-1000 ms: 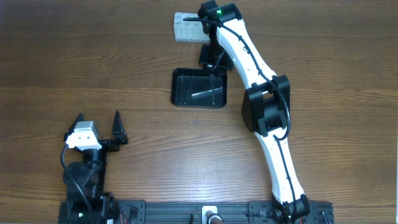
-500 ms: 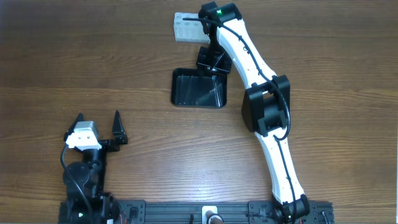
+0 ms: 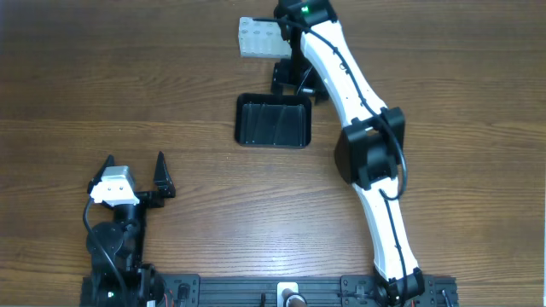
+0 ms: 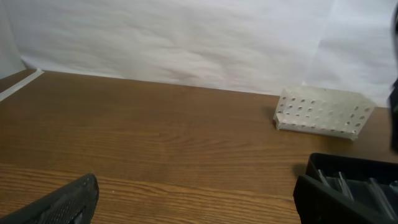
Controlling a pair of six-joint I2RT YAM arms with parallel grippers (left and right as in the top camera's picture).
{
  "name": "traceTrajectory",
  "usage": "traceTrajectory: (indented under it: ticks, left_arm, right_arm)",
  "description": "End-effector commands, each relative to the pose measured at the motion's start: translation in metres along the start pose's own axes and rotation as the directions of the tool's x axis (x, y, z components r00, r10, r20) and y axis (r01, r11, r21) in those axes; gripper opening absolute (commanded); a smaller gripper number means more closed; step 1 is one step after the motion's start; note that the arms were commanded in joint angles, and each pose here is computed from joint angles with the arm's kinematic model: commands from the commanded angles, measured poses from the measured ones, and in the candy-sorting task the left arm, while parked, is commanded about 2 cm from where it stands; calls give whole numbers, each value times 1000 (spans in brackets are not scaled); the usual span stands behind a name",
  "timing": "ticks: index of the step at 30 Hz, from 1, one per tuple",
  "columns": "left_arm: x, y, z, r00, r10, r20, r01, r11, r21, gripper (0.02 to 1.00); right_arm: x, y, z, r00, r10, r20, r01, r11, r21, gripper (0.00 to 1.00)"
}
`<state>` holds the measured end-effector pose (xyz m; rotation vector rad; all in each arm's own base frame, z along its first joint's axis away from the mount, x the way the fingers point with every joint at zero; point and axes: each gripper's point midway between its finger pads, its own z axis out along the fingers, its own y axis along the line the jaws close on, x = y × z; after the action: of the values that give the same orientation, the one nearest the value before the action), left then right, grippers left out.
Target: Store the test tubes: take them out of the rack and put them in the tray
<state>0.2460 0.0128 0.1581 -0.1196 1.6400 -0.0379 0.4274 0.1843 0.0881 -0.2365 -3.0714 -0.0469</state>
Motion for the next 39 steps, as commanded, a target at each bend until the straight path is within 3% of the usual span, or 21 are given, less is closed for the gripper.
traceTrajectory:
  ticks: [1,9,17,21,27,32,35,39]
  left_arm:
    - [2,-1,0,1000,11,-6,-11,1000,8,998]
    - [2,-1,0,1000,11,-6,-11,1000,8,998]
    - [2,-1,0,1000,11,-6,-11,1000,8,998]
    - [2,-1,0,1000,11,-6,-11,1000,8,998]
    - [2,-1,0,1000,11,-6,-11,1000,8,998]
    - [2,-1,0,1000,11,-6,-11,1000,8,998]
    - [2,-1,0,1000,11,-6,-11,1000,8,998]
    - [2,-1,0,1000,11,-6,-11,1000,8,996]
  right_arm:
    - [0,-10,-97,970,-52,238,58,998,-19,831]
    - [17,-55,-208,847,-130,516,98,991,89,993]
    - [75,-129,-296,752,3,659,-10,1000,7,991]
    - [120,-167,-323,692,31,721,-46,999,1,993]
    - [181,-197,-313,651,-74,756,19,997,81,991]
    - [190,-197,-281,592,-141,793,92,990,106,991]
    - [183,-180,-252,558,-229,797,219,968,125,993]
    - [167,-155,-200,530,-382,757,394,902,180,993]
